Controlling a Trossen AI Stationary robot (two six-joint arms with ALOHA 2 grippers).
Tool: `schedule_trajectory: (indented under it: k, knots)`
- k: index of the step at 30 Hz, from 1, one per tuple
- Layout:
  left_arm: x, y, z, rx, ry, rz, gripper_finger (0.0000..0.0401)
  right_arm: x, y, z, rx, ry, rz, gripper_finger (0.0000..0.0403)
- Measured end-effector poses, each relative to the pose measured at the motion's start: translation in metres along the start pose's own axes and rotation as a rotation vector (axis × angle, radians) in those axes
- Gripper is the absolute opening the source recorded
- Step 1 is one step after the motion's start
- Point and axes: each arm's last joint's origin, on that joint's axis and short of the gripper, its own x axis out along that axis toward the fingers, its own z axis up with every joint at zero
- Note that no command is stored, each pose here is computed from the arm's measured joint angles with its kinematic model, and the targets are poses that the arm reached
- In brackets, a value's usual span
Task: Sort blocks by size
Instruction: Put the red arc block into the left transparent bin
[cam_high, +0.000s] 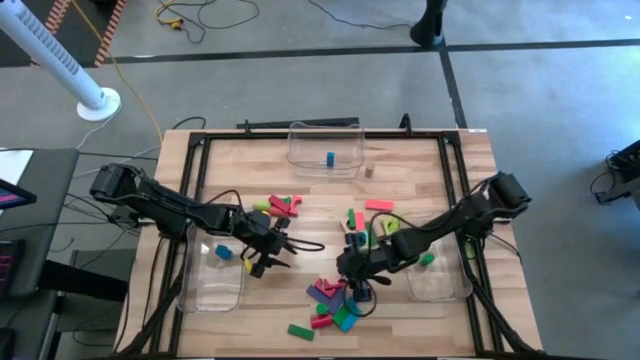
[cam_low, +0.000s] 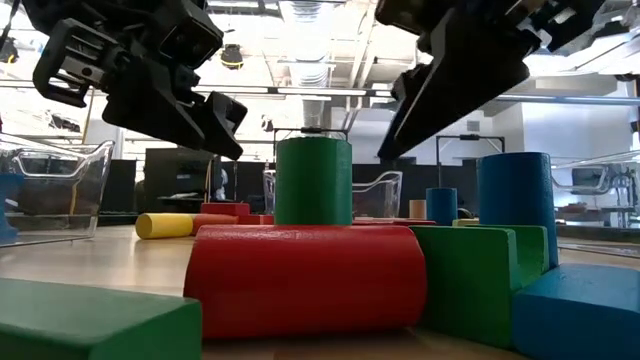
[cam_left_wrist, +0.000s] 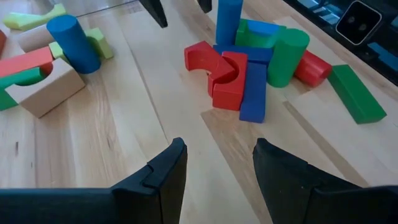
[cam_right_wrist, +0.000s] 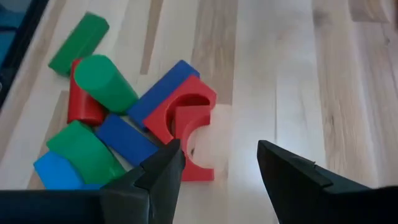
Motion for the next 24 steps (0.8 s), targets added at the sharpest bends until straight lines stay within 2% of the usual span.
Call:
schedule_trajectory:
  k: [7, 14, 19, 24]
  knots:
    - [0.000, 0.000, 0.000, 0.001, -0.001, 0.000, 0.0176, 0.028, 0.006, 0.006, -0.032, 0.098, 0.083, 0.0234]
    - [0.000, 0.000, 0.000, 0.001, -0.001, 0.000, 0.0176, 0.050, 0.004, 0.004, -0.063, 0.310, 0.033, 0.0231]
    - [0.000, 0.000, 0.000, 0.004, -0.001, 0.000, 0.0176, 0.053, 0.002, 0.007, -0.098, 0.323, 0.036, 0.0212]
    - [0.000, 0.000, 0.001, 0.004, -0.005, 0.001, 0.0176, 0.048, -0.004, 0.012, -0.089, 0.313, 0.034, 0.0168]
